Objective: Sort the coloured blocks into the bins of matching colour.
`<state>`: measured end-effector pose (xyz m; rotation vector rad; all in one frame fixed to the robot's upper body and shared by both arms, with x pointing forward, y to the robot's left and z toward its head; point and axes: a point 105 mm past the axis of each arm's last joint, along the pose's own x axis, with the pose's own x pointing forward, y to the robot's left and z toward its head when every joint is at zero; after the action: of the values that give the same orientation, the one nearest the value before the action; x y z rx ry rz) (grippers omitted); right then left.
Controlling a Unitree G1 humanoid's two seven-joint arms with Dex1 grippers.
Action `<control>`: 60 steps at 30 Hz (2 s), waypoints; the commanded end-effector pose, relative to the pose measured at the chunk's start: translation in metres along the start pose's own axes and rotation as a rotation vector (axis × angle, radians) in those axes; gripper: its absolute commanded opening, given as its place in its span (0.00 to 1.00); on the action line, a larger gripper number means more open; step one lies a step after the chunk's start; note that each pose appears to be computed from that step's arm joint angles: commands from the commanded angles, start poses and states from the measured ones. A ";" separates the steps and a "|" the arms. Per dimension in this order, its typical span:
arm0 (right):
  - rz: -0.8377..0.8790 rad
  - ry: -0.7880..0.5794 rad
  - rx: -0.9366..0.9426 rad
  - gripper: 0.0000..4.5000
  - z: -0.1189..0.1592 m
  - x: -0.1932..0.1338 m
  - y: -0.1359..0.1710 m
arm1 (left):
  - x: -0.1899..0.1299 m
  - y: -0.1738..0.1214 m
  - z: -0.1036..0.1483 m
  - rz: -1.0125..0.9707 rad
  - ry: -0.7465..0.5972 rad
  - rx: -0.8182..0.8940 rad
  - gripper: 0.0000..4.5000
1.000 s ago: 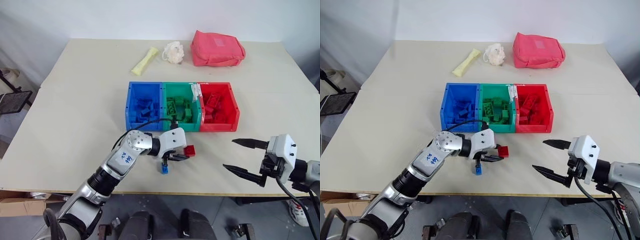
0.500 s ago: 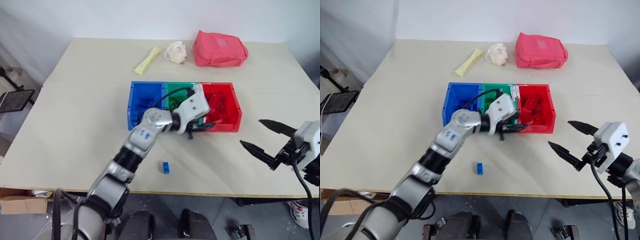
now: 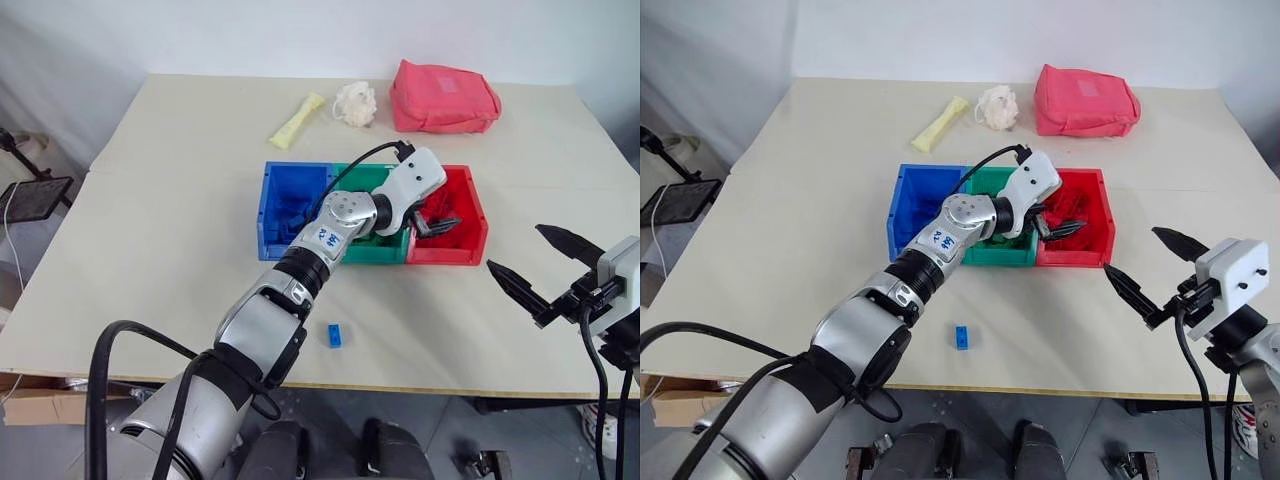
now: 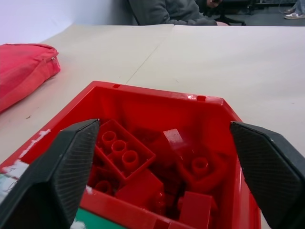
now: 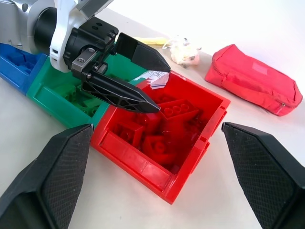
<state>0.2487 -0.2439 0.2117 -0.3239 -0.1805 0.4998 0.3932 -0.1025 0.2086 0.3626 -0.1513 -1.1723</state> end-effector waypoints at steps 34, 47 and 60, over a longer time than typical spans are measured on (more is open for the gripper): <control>0.883 0.102 -0.024 1.00 -0.013 0.017 0.030 | -0.310 -0.071 -0.076 -0.230 0.243 -0.241 1.00; 0.890 0.077 -0.006 1.00 -0.013 0.017 0.033 | -0.307 -0.080 -0.084 -0.247 0.271 -0.233 1.00; 0.810 0.075 -0.001 1.00 -0.012 0.013 0.036 | -0.219 -0.088 -0.087 -0.249 0.190 -0.077 1.00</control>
<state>0.2504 -0.2113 0.1769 -0.3882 0.0836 1.3004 0.2570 0.0950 0.1144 0.4072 0.1350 -1.3708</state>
